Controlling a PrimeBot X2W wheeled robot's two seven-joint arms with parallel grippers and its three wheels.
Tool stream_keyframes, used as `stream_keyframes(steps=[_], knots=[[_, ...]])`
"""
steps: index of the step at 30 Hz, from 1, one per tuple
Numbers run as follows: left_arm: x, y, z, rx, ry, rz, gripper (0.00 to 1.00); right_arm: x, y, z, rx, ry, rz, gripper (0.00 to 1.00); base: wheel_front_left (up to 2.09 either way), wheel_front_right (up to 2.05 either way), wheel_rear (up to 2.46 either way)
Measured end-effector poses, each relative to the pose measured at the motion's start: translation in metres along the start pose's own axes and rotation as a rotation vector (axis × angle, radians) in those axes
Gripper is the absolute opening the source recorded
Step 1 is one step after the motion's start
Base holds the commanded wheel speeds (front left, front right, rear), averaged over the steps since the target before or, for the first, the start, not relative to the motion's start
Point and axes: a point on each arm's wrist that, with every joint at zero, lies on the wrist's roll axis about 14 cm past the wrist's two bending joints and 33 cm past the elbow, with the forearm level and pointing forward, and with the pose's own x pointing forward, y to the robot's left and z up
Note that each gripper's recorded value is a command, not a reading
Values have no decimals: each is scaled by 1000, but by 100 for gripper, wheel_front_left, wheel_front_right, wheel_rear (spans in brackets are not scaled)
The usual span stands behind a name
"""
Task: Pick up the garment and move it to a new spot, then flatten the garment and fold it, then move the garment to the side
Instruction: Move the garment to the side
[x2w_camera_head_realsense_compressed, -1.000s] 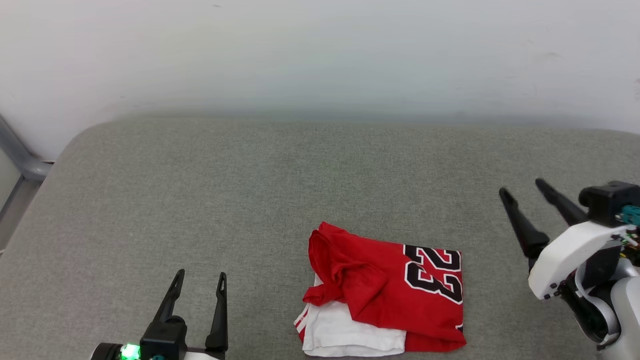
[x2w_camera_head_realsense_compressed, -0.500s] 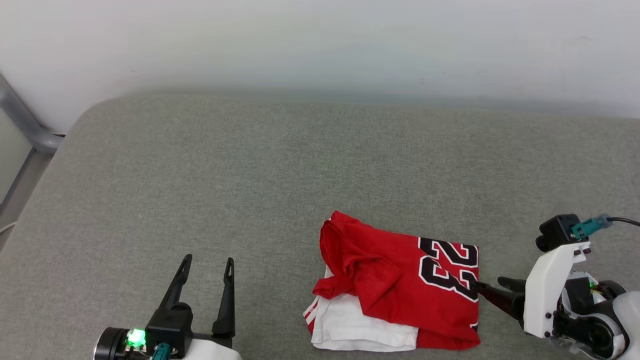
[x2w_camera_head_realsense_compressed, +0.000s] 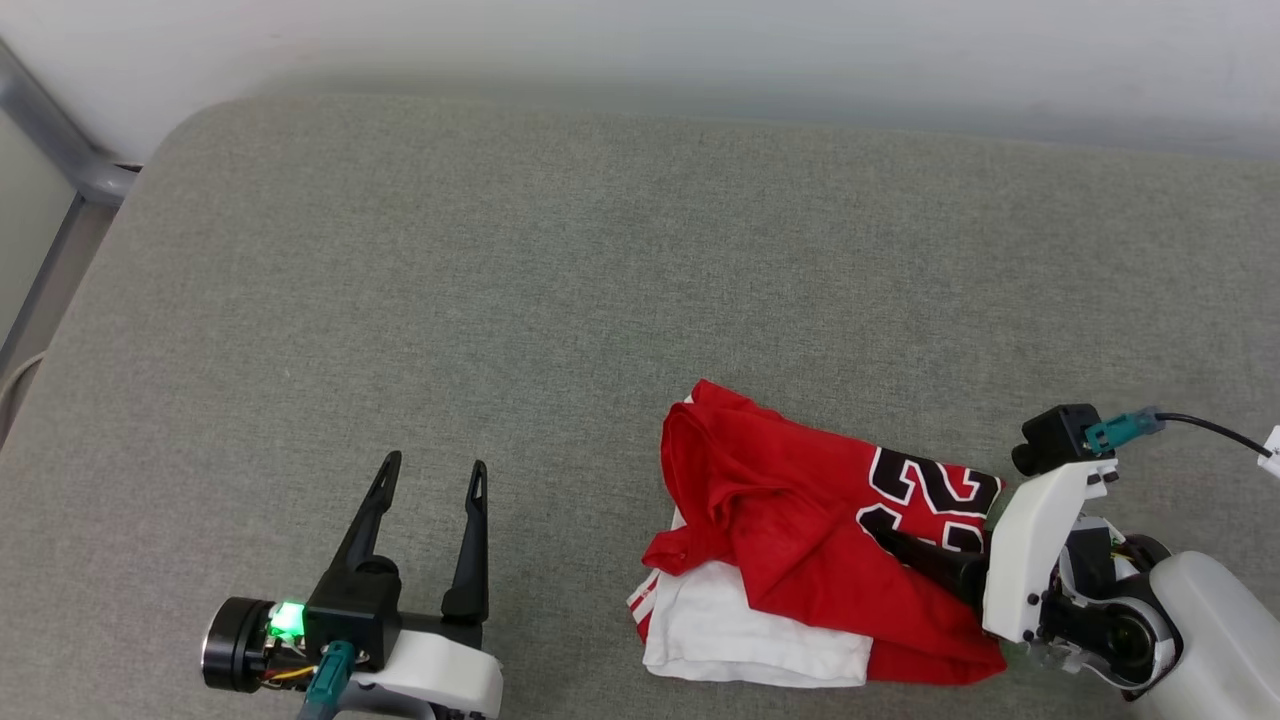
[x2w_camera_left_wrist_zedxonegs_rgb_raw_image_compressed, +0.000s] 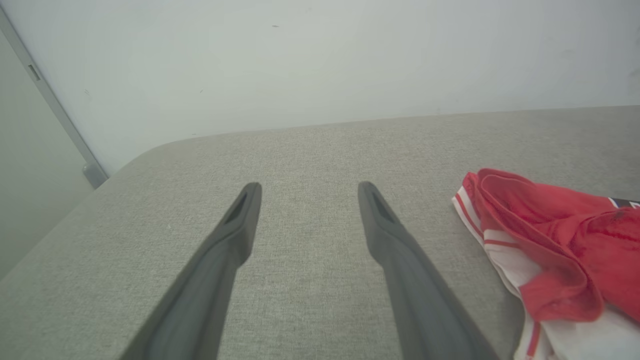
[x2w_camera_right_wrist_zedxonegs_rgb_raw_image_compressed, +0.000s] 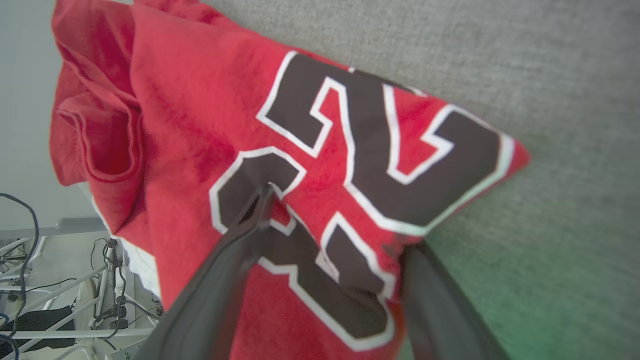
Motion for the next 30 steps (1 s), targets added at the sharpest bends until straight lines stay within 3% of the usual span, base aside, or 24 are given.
stream_keyframes(steps=[3, 5, 11, 19, 25, 30], knots=[[2, 1, -2, 1, 7, 3, 100, 7, 2, 1, -23, -12, 7, 100, 0, 0, 0], [2, 1, -3, 0, 10, 4, 100, 8, 2, 7, -51, -41, 3, 0, 0, 0, 0], [2, -1, -1, -6, 4, 5, 100, -5, 3, 27, -133, -148, -5, 0, 0, 0, 0], [6, -21, 0, -22, -6, -54, 100, -51, 3, 63, -267, -304, -33, 0, 0, 0, 0], [19, -43, 6, -31, -30, -126, 100, -100, -26, 78, -383, -366, -164, 0, 0, 0, 0], [31, -70, 8, -40, -45, -205, 100, -140, -57, 82, -391, -394, -281, 0, 0, 0, 0]])
